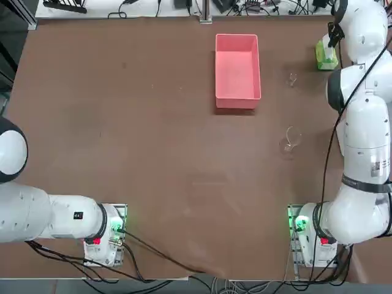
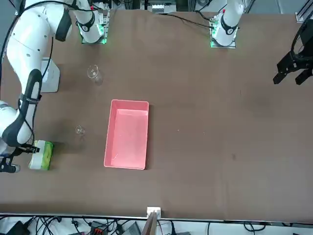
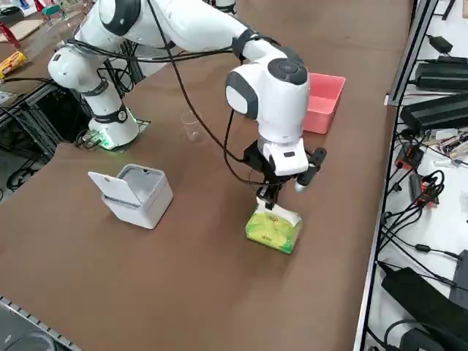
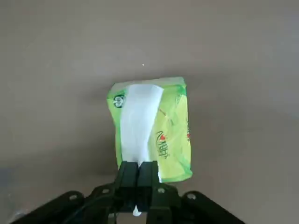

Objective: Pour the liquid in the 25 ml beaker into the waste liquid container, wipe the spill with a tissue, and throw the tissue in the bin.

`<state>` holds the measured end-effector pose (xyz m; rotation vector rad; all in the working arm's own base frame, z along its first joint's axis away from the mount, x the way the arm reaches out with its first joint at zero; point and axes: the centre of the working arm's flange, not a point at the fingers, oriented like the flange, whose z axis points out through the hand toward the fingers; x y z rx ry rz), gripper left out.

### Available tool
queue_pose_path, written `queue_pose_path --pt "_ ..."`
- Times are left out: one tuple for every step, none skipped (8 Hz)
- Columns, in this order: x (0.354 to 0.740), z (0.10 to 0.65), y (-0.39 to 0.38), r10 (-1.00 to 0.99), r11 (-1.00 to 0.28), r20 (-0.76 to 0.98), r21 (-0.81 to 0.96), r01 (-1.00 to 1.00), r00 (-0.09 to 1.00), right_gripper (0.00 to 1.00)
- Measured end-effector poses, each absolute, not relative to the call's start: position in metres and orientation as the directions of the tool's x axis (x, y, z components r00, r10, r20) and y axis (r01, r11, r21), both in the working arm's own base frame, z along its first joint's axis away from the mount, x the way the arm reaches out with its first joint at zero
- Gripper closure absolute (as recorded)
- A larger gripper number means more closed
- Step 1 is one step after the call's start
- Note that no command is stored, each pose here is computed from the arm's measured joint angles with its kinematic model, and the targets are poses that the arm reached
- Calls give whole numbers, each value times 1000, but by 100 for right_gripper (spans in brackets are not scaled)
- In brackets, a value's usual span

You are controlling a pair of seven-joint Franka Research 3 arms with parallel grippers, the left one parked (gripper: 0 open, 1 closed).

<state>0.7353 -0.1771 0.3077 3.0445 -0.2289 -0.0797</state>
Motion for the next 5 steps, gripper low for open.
queue_pose_path --pt "735 315 -174 -149 -986 -45 85 -145 988 98" --pt "735 324 -172 -146 -987 -39 80 -142 989 98" --pt "735 336 -168 -142 -988 -32 69 -139 989 98" --pt "734 349 -164 -138 -989 -26 57 -136 990 98" --pt "733 362 -159 -132 -990 -22 44 -131 991 98"
